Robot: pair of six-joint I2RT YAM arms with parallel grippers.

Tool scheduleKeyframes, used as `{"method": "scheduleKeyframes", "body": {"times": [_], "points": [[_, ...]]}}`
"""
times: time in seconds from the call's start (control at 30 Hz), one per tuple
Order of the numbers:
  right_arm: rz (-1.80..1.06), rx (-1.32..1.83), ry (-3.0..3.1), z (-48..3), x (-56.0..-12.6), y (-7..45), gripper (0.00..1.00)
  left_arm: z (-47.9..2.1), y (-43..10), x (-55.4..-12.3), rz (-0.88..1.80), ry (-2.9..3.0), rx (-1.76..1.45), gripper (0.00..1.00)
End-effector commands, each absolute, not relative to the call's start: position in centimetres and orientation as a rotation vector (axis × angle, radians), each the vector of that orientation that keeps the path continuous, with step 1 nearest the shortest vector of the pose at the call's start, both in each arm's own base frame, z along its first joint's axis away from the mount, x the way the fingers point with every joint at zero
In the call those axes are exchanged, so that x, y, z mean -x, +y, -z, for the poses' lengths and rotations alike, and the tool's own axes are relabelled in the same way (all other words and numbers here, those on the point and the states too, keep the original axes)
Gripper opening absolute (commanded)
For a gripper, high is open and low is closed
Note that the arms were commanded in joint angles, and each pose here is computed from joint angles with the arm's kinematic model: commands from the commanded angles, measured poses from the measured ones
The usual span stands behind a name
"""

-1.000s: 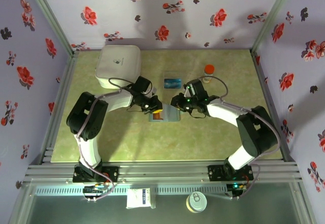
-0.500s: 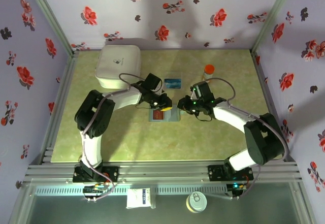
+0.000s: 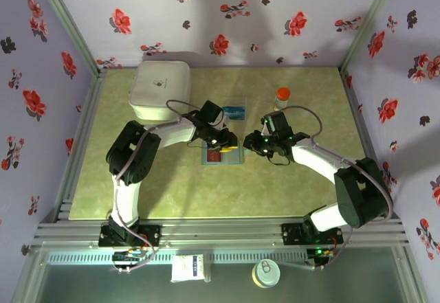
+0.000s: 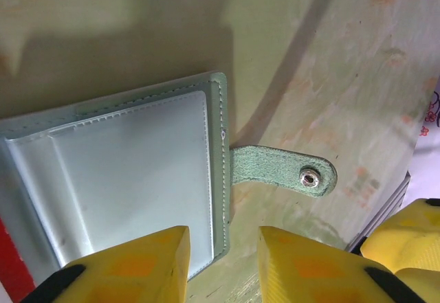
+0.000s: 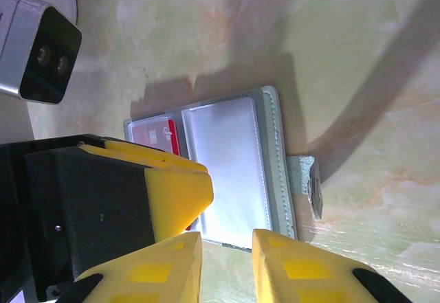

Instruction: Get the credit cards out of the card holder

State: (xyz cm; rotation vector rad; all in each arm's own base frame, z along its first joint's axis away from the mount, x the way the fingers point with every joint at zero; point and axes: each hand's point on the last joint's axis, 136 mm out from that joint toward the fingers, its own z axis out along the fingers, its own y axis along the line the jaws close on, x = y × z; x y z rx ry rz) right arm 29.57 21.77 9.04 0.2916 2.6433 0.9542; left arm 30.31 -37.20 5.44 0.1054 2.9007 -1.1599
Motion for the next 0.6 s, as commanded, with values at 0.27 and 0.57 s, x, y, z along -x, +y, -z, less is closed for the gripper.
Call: {"method": "scheduleKeyframes", "body": {"times": [0.27,0.57], "points": [[-1.008,-0.222,2.676,-8.9,-30.5,24.7,0.26,-6.8,-32.3,-31.2,1.119,2.847,-0.017,0.30],[-1.031,-0.138,2.721,-8.2,-31.0,28.5,0.25,-5.2,-27.2,-30.6,1.069,2.849,0.125,0.28]]}}
